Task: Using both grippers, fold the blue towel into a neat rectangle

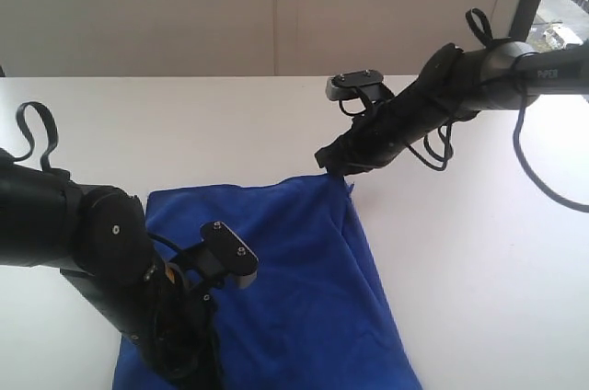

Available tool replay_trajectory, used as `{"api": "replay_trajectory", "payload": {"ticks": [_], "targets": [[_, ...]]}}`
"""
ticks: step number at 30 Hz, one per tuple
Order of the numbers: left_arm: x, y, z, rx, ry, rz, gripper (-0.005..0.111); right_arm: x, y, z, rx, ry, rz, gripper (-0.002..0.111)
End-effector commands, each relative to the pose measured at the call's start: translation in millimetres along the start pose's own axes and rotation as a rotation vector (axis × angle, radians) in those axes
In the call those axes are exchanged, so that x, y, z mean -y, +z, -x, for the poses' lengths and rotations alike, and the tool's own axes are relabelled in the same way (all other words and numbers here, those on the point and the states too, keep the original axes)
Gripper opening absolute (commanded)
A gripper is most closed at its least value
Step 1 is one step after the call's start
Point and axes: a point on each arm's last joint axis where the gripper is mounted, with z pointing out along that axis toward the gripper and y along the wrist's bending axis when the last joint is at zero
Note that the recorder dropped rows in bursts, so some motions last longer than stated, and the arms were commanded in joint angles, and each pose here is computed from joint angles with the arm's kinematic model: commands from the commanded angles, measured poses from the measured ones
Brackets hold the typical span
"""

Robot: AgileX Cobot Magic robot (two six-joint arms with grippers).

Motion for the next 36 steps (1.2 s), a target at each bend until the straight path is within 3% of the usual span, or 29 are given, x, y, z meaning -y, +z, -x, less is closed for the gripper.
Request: {"api": "replay_trajectory", "payload": {"ticks": [1, 7, 17, 26, 29, 31, 32, 34, 36], "targets": [[0.8, 18, -12, -0.09, -0.015, -0.025, 0.0, 3, 6, -3, -0.006, -0.005, -0.001, 0.022], [0.8, 18, -12, -0.09, -0.015, -0.025, 0.0, 3, 3, 4, 0.02, -0.013, -0.012, 0.0], [0.8, 18, -12, -0.09, -0.015, -0.025, 0.0, 3, -8, 25, 0.066, -0.067, -0.025, 0.0], [0.8, 18, -12, -0.09, -0.015, -0.025, 0.0, 11, 2, 15, -0.013, -0.153, -0.067, 0.0], [0.8, 18, -12, -0.09, -0.015, -0.025, 0.0, 12, 0, 18, 0.01, -0.155, -0.086, 0.01], [0.8, 18, -12, -0.09, -0.015, -0.025, 0.0, 12, -4, 22, 0.038, -0.158, -0.106, 0.03], [0.8, 18, -12, -0.09, -0.015, -0.025, 0.0, 11, -9, 26, 0.062, -0.16, -0.119, 0.046], [0.6, 18, -12, -0.087, -0.015, -0.023, 0.0, 9, -21, 33, 0.089, -0.169, -0.129, 0.055], [-0.1, 16, -9, -0.068, -0.009, -0.013, 0.0, 0, -44, 42, 0.114, -0.188, -0.122, 0.054]]}}
